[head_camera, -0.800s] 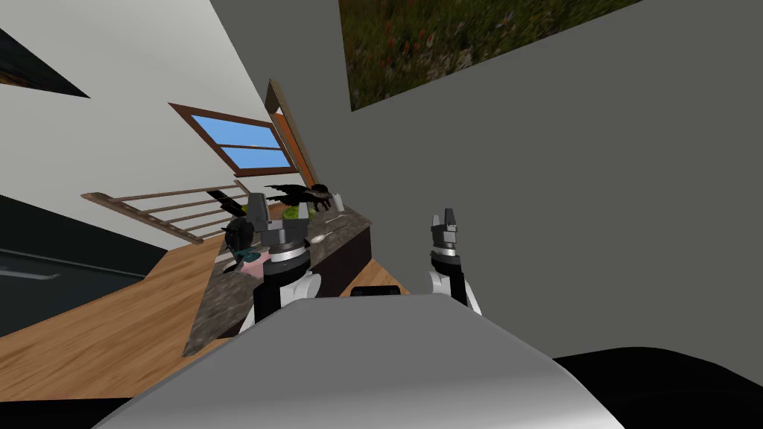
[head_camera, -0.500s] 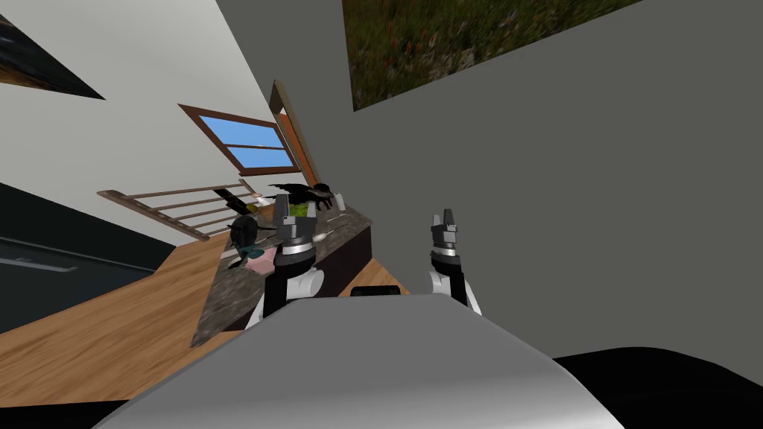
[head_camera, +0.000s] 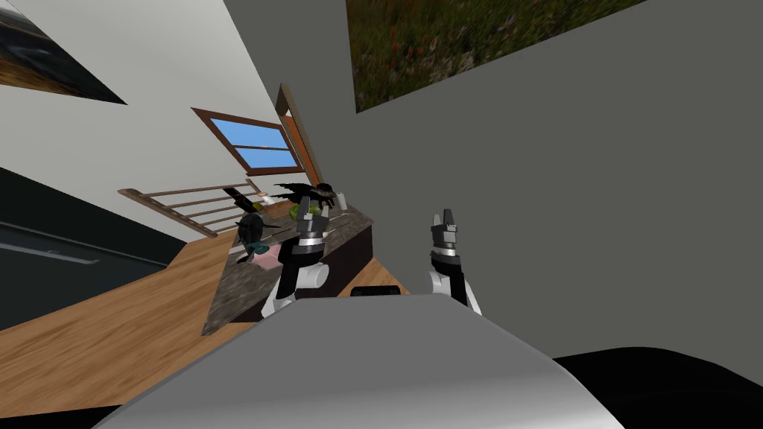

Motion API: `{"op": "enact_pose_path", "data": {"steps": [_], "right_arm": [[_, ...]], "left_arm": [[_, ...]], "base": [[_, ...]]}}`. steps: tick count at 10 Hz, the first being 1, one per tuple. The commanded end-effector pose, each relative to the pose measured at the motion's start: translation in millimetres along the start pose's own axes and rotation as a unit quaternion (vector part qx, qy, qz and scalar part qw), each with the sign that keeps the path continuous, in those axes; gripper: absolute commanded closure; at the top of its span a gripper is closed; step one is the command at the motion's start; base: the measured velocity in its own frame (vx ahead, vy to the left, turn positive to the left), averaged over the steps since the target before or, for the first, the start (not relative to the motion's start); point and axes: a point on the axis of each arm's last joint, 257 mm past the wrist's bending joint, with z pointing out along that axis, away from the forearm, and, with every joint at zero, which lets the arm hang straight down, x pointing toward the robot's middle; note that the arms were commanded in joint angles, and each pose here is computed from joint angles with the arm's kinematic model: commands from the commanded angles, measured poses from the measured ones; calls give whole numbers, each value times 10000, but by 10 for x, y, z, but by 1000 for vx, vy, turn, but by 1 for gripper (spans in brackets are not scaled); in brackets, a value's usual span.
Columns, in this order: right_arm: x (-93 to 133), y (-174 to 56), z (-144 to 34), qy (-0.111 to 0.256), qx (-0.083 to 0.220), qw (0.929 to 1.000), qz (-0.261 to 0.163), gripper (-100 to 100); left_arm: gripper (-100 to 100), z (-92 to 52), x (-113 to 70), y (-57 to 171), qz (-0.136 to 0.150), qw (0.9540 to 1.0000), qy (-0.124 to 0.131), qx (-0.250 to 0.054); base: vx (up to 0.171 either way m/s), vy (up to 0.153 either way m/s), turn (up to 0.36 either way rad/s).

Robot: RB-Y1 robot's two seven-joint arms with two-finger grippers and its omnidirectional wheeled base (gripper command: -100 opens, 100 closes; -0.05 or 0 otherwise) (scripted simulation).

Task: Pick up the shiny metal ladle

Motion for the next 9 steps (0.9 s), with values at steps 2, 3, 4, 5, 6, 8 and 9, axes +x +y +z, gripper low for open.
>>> {"op": "enact_pose_path", "data": {"steps": [2, 3, 4, 5, 6, 8, 9], "right_arm": [[0, 0, 0, 0, 0, 10000, 0, 0], [0, 0, 0, 0, 0, 10000, 0, 0], [0, 0, 0, 0, 0, 10000, 0, 0], [0, 0, 0, 0, 0, 10000, 0, 0], [0, 0, 0, 0, 0, 10000, 0, 0], [0, 0, 0, 0, 0, 10000, 0, 0], [0, 0, 0, 0, 0, 10000, 0, 0]], "left_arm": [[-100, 81, 37, 248, -173, 9994, 65, -286], [-100, 142, 75, 441, -323, 9981, 119, -502], [-100, 141, 76, 455, -322, 9980, 119, -530], [-100, 206, 114, 640, -468, 9961, 170, -729], [-100, 201, 116, 669, -467, 9957, 170, -785], [-100, 260, 155, 887, -605, 9924, 216, -1051], [-100, 311, 182, 1071, -734, 9890, 248, -1263]], "base": [[-8, 0, 29], [-7, 1, 39], [-6, 1, 21], [-6, 4, 40], [-4, 5, 19], [-4, 7, 29], [-2, 10, 25]]}}
